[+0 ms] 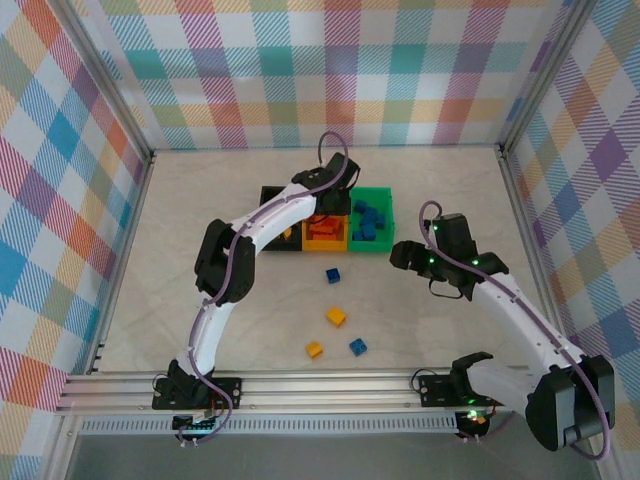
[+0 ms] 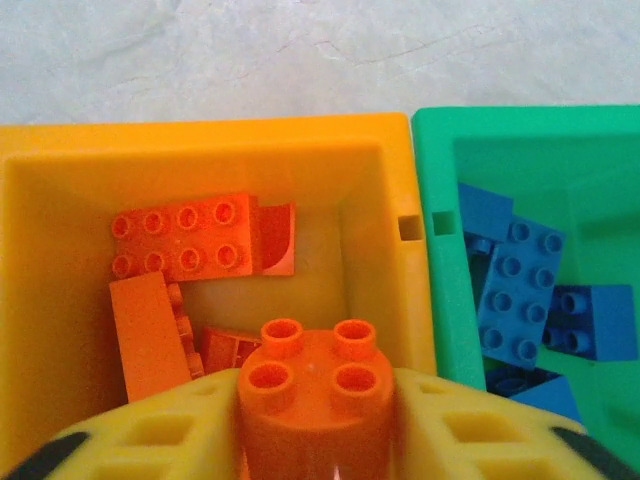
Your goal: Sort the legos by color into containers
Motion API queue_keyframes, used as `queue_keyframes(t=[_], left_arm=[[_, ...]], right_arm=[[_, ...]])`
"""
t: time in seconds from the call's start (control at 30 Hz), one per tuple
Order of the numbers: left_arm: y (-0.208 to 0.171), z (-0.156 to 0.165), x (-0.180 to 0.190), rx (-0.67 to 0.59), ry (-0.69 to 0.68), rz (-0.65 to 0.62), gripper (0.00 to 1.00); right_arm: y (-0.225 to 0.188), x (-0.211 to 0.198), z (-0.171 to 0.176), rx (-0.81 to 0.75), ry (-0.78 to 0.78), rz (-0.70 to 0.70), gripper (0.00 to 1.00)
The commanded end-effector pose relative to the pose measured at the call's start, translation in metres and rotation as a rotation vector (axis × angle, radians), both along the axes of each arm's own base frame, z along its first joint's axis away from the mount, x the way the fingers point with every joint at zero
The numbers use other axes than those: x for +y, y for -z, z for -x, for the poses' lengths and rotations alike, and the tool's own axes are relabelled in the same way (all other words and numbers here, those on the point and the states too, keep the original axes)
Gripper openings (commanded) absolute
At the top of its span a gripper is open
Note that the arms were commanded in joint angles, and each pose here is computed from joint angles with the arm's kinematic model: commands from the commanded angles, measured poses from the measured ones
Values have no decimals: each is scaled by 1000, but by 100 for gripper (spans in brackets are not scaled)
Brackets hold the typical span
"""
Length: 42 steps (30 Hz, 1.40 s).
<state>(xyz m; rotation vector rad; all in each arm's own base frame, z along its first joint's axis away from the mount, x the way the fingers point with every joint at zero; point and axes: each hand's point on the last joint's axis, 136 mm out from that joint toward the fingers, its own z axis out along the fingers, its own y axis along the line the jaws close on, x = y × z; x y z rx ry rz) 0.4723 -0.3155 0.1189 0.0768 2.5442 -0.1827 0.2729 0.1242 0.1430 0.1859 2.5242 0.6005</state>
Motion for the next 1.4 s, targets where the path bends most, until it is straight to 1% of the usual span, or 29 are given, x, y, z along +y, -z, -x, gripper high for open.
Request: queue_keyframes(t=[0.0,0.1,0.23,0.33,0.4,0.43,0.47,0.6,0.73,0.83,0.93,1.07,1.2,1.3,1.37], left_arm=[[-16,-2,2,-3,-21,35,52],[-26,3,1,-12,-14,72,63],[-51,19,0,-44,0,142,77],[-71,40,4,-74,12,210,87],[-78,56,12,-80,11,254,92],[-79,67,17,-78,11,267,95],[-78,77,24,-72,8,274,100],[-66,116,54,-50,-17,280,100],[-52,154,91,-39,-72,270,100],[-43,177,119,-41,-121,246,100],[-36,193,142,-45,-160,222,100],[-30,205,163,-36,-212,219,100],[-34,207,174,-53,-239,203,100],[-36,207,179,-64,-249,193,100],[-37,207,181,-67,-256,191,100]], right_arm=[[-1,13,0,-15,-62,-36,76],[-1,19,1,-13,-81,-39,76],[0,32,3,-8,-123,-44,76],[7,52,8,4,-187,-39,77],[12,70,12,8,-246,-26,78],[17,80,15,14,-281,-11,78],[22,91,19,20,-318,6,78],[38,126,31,48,-439,61,78],[54,153,48,72,-551,142,79],[68,164,62,100,-613,201,79],[84,166,73,133,-643,266,77],[99,169,85,168,-676,311,71],[109,169,91,186,-689,352,65],[112,171,92,191,-692,356,58],[112,174,92,187,-697,351,50]])
